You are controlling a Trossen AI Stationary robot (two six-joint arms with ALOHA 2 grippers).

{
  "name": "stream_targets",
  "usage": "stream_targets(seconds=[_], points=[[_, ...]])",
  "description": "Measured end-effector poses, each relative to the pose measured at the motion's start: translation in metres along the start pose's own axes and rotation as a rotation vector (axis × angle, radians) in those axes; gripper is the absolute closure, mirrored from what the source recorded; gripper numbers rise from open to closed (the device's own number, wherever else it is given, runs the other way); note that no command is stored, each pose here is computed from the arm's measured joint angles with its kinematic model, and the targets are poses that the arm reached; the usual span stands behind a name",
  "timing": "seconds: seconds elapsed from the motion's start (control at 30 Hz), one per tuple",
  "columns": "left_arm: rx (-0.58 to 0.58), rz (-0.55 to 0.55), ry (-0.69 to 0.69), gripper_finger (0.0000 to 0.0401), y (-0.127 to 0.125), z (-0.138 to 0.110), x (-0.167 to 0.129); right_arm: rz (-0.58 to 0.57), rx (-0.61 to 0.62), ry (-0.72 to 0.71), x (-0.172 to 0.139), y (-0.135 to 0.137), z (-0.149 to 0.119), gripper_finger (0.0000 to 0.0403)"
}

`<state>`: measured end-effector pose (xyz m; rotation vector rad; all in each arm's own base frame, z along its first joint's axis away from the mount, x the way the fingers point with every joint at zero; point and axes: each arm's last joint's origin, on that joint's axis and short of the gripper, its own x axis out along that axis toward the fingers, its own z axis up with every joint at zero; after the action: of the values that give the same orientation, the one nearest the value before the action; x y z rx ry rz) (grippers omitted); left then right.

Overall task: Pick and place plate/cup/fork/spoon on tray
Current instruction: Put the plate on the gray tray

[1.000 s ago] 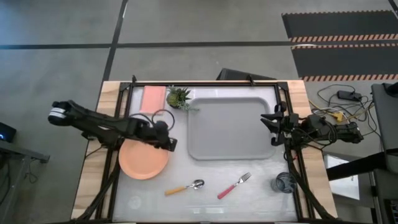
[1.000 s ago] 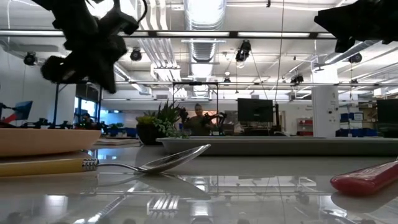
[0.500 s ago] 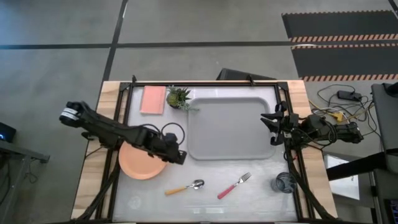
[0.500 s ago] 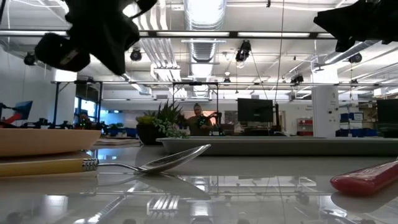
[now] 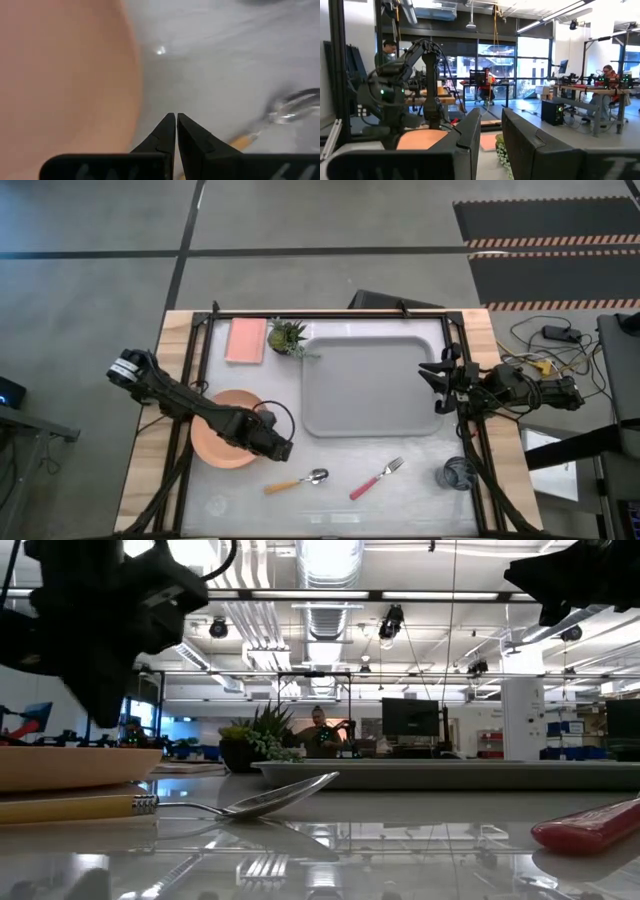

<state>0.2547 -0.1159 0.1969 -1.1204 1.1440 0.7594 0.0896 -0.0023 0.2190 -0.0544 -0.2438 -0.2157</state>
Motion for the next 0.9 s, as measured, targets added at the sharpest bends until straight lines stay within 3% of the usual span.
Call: stream_targets(seconds=[0.53, 0.73, 0.9], points=[[0.02, 0.036, -0.007, 0.0396, 0.012, 0.0, 0.008, 0.0, 0.019, -0.003, 0.0, 0.0, 0.0, 0.0335], [0.057, -0.023, -0.002, 0.0339, 0.005, 0.0, -0.004, 0.0, 0.018, -0.004, 0.0, 0.0, 0.0, 0.0335], [0.041, -0.003, -0.01, 0.0282, 0.011, 0.0, -0.001, -0.001, 0.007, -0.006, 0.0, 0.0, 0.001, 0.0335]])
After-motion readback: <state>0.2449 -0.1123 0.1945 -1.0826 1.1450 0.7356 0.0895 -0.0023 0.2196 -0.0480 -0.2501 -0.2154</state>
